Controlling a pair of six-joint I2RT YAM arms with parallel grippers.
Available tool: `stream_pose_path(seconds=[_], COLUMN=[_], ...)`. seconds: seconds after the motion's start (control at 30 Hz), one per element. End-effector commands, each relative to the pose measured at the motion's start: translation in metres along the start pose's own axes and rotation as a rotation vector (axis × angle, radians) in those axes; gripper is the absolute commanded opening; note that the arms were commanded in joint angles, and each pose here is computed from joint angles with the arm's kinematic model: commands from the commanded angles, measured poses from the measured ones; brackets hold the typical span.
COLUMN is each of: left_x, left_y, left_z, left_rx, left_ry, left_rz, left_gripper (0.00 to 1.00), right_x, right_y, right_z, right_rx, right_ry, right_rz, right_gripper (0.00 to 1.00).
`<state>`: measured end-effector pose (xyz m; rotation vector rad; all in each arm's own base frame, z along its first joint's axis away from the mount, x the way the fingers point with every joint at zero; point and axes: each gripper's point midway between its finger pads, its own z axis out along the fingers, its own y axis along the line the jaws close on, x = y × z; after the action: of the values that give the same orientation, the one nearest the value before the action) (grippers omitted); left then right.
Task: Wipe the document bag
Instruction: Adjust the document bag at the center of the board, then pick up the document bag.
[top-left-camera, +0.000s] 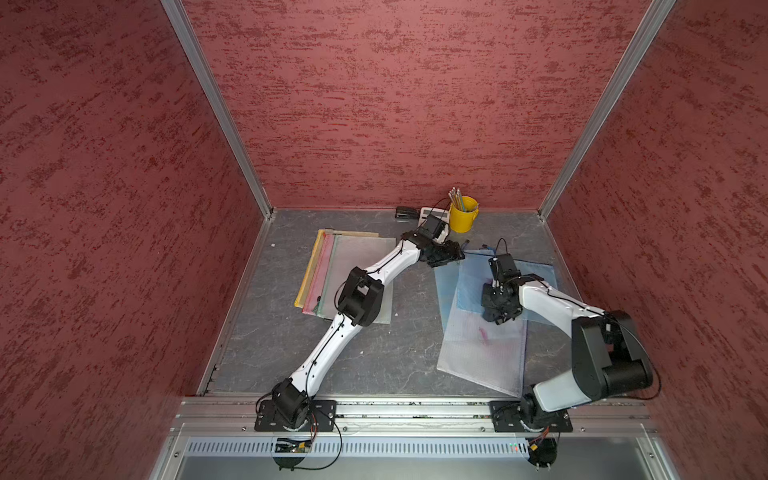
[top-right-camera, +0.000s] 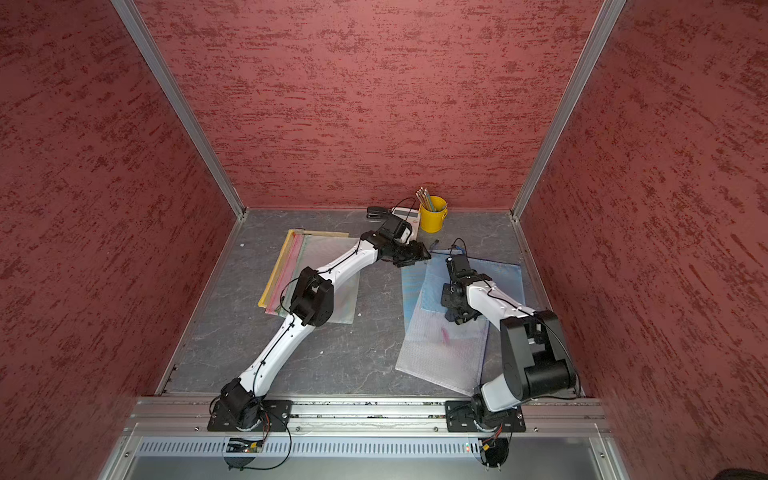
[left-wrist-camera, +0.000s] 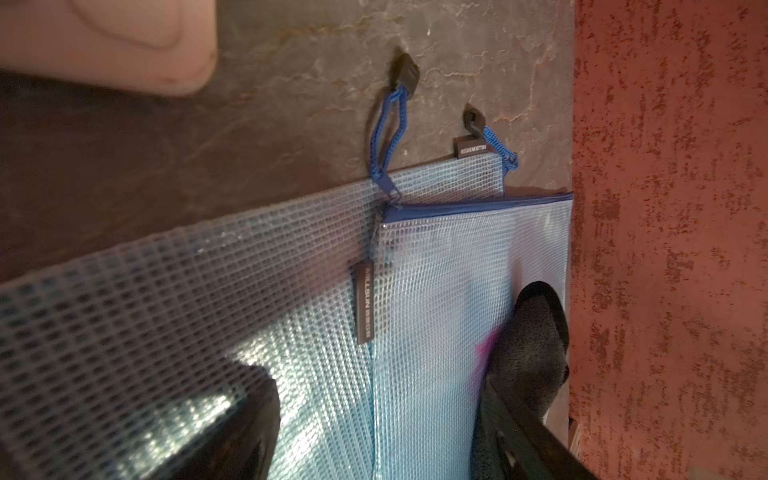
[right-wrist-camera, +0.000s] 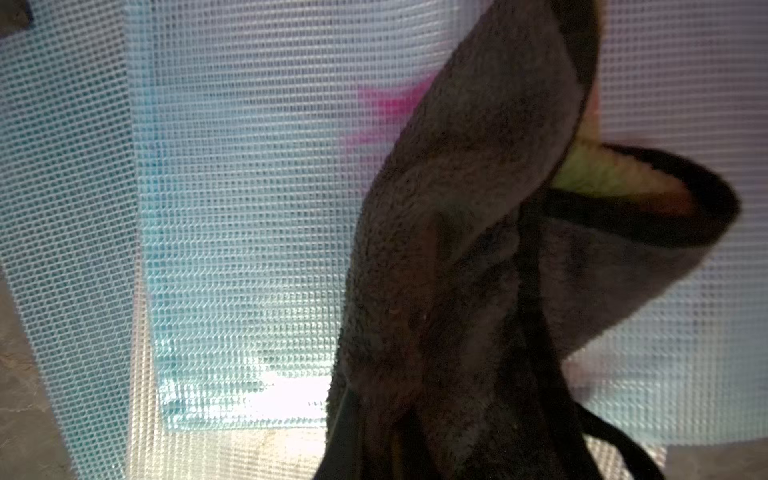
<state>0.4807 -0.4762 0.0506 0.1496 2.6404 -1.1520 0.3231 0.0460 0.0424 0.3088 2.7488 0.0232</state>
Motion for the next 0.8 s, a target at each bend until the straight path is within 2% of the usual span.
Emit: stream_pose_path(seconds=[0.0,0.27,0.4,0.5,0.6,0.67,0.77], left_x=[0.03,0.023,0.022,0.025,0.027,0.028,0.028], left_y=[0.018,-0.011,-0.002,0.0,0.001,0.003,0.004], left_z=[0.032,0.041,0.046,0.05,0.051,0.05,0.051], left_rx=[0.03,0.199,0.18,0.18,0.174,0.17,0.164], left_ry=[0.087,0.055,0.044,0.052,0.063,0.066,0.068], left_rz=[-0.033,0.014,0.003,0.003,0.006,0.006,0.001], left_gripper=[0.76,0.76,0.76,0.75,0.75,0.75,0.74], right_x=[-0.009,-0.019,-0.058,-0.083,-0.12,-0.141,-0.155], right_y=[0.011,0.027,0.029,0.024,0.004,-0.026,-0.067], right_z=[-0.002,-0.007,-0.043,-0.058,-0.085,-0.1,-0.097], right_rx=[-0.032,-0.104,-0.113,-0.115,-0.085,-0.016,0.079], right_ry=[0.001,-0.017,-0.152,-0.173,-0.278,-0.341,-0.364], right_rz=[-0.012,-0.043,-0.039,-0.019,0.06,0.136,0.22], right_gripper=[0.0,0.0,0.0,0.0,0.0,0.0,0.0])
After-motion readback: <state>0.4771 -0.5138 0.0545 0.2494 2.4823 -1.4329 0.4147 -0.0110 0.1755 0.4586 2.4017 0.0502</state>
